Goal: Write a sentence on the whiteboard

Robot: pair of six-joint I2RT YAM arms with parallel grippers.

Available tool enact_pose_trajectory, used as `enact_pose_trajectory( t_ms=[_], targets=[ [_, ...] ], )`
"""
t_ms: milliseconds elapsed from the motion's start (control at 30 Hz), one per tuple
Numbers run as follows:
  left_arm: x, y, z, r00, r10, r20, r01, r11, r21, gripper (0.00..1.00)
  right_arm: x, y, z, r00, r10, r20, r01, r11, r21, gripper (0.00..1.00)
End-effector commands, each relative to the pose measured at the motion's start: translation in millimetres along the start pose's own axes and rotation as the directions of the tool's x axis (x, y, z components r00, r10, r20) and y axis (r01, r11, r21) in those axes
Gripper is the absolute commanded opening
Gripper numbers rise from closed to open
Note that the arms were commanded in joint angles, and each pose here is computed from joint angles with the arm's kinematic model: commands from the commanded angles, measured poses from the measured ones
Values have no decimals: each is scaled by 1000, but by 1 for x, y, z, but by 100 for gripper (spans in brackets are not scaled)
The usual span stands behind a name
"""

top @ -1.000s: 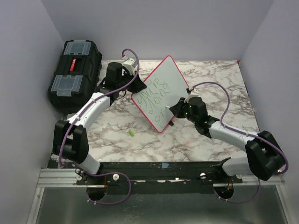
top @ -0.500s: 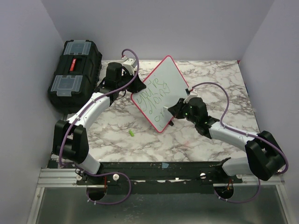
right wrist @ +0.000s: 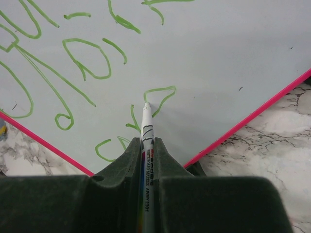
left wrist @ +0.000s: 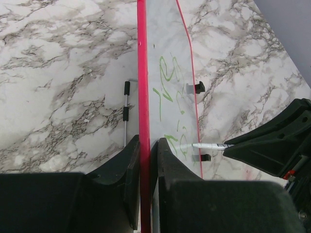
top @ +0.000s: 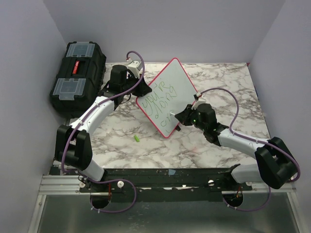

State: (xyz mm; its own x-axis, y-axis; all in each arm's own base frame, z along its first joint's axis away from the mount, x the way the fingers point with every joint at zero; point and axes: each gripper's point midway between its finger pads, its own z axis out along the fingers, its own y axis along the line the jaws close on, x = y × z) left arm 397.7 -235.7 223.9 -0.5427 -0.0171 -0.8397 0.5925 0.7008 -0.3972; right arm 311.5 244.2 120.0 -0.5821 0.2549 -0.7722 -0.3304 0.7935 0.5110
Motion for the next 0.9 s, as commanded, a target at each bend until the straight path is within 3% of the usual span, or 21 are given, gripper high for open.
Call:
enact_pose_trajectory(
  t_ms=[0,500,867],
  targets=[
    [58,-14,0,984,28,-176,-16,998,66,0,65,-29,-10,977,25,-212,-5,996,93,1],
    [58,-15,1,984,30,-176,-18,997,71,0,72,-47,-17,975,41,-219,-1,983,182,1],
    [58,-15,0,984,32,-174,-20,997,72,0,37,-52,-3,991,0,-135,36,965,261,1]
  ],
)
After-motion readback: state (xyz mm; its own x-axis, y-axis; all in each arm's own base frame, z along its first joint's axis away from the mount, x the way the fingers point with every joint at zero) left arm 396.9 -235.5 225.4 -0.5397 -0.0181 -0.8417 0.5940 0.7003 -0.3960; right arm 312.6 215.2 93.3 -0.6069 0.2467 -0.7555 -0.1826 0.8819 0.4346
